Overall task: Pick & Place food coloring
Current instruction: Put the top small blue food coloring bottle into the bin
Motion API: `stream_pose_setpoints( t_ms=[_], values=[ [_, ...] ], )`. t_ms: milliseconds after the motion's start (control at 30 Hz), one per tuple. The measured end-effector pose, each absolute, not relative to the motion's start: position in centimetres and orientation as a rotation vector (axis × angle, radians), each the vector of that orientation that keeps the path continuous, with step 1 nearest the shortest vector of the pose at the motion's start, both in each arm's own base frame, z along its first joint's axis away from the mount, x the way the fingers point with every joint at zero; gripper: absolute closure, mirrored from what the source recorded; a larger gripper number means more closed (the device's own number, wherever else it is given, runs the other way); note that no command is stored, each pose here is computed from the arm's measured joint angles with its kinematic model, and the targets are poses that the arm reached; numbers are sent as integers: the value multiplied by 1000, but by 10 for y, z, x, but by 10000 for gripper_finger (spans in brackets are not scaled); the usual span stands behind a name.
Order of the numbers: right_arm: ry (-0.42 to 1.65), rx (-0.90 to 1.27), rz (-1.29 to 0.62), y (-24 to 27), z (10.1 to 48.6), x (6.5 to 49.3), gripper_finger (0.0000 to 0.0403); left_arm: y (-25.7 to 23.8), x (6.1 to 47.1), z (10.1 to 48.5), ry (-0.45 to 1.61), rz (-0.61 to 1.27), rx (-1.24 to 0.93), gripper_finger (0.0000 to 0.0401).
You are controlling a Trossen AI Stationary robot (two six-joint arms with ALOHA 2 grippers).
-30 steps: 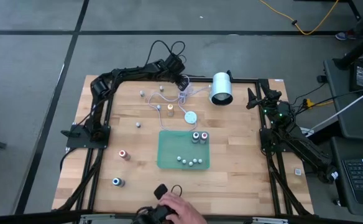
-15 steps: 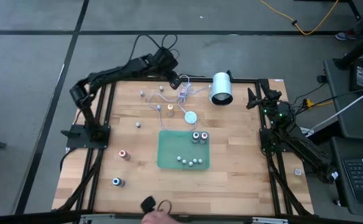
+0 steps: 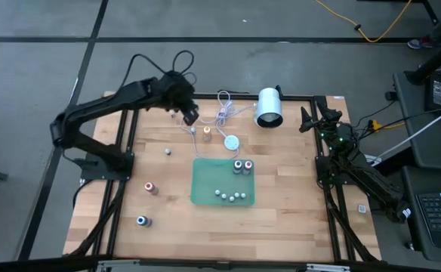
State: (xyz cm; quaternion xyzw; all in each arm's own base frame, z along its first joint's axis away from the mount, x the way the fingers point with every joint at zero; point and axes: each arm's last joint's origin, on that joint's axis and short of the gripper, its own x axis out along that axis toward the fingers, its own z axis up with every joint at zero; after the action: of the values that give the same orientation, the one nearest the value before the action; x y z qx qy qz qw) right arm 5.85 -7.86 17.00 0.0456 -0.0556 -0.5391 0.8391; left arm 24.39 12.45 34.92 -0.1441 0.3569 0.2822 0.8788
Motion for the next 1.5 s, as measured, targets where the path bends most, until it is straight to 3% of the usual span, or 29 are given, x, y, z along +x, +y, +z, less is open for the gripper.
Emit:
stream_pose_setpoints(
  t_ms=[800,1200,1500],
  values=[
    [-117,96,-1140,-79,170,59,19,59,219,376,740,379,-140,340],
    [-117,96,-1140,-79,170,59,19,15,273,353,752,182,-104,340],
    [-117,96,-1140,-79,170,59,19,-16,307,321,823,152,-129,340]
  ],
)
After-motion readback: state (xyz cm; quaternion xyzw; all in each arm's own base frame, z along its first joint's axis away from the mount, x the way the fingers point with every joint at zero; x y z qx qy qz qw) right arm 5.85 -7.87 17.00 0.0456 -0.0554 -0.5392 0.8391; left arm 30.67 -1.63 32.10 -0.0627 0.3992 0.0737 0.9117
